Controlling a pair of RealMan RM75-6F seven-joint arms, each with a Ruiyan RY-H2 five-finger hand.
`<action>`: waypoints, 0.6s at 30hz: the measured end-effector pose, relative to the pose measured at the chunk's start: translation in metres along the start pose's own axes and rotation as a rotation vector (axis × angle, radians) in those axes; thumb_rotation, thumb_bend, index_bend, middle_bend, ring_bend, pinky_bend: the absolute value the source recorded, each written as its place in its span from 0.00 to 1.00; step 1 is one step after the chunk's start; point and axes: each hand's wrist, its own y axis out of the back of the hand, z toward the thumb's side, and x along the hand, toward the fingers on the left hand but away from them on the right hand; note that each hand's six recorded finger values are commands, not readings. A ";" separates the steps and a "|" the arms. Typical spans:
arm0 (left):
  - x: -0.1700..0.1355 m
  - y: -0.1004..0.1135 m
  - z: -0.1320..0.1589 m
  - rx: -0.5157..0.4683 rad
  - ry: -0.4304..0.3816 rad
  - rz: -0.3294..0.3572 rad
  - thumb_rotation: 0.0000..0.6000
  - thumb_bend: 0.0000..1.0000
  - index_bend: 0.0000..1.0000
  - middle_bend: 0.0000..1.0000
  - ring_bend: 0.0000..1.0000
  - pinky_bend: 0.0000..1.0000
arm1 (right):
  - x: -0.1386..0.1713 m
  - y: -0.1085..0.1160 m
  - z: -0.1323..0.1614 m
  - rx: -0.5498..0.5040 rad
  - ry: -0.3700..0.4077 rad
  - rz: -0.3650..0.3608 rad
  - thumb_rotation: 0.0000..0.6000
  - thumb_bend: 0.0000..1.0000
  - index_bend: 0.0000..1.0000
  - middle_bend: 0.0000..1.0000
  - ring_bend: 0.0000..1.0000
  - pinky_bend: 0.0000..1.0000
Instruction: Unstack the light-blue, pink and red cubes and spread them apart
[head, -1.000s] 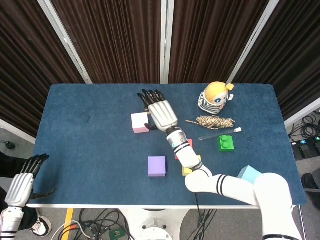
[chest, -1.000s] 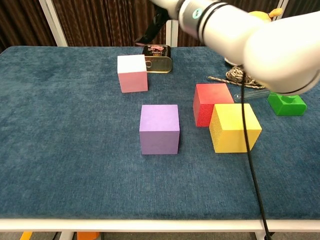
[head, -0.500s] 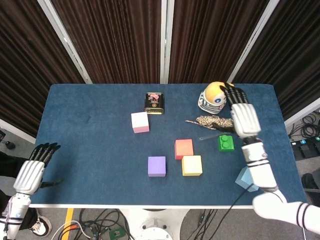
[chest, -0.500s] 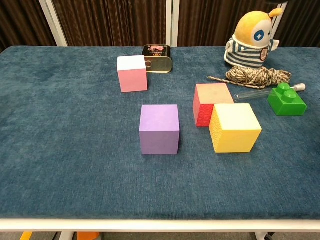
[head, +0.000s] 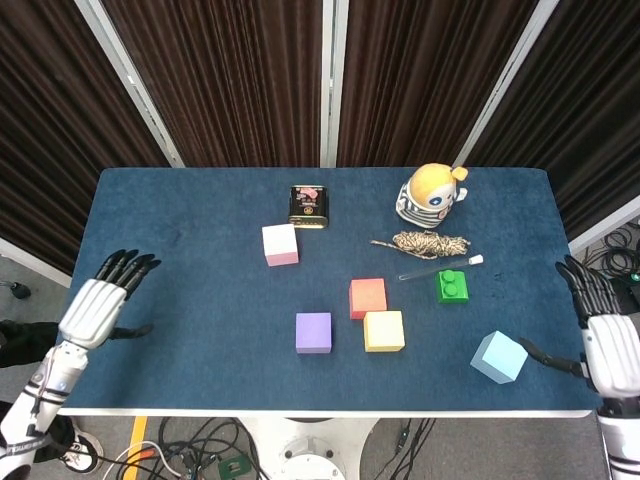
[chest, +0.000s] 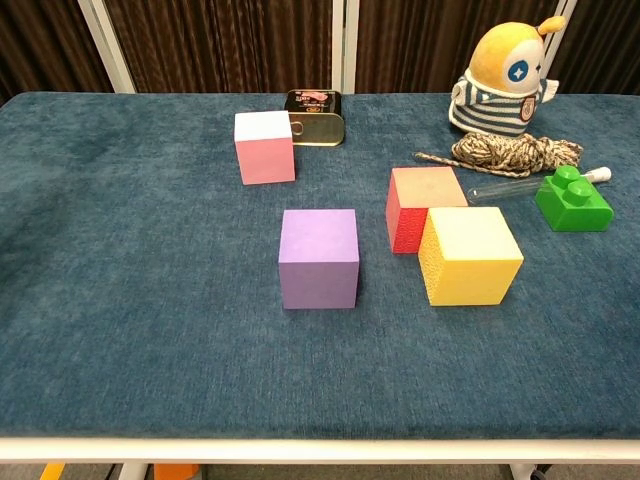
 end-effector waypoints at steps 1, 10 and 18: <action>0.007 0.001 0.003 0.007 -0.019 -0.004 1.00 0.07 0.12 0.10 0.00 0.01 | 0.007 0.001 -0.002 -0.006 -0.005 0.003 1.00 0.04 0.00 0.00 0.00 0.00; 0.083 0.000 0.062 0.126 -0.283 -0.031 1.00 0.07 0.12 0.11 0.00 0.04 | 0.044 -0.007 -0.016 -0.023 -0.048 0.023 1.00 0.04 0.00 0.00 0.00 0.00; 0.125 -0.026 0.122 0.235 -0.496 -0.058 1.00 0.07 0.12 0.11 0.00 0.04 | 0.073 -0.023 -0.036 0.018 -0.138 0.077 1.00 0.05 0.00 0.00 0.00 0.00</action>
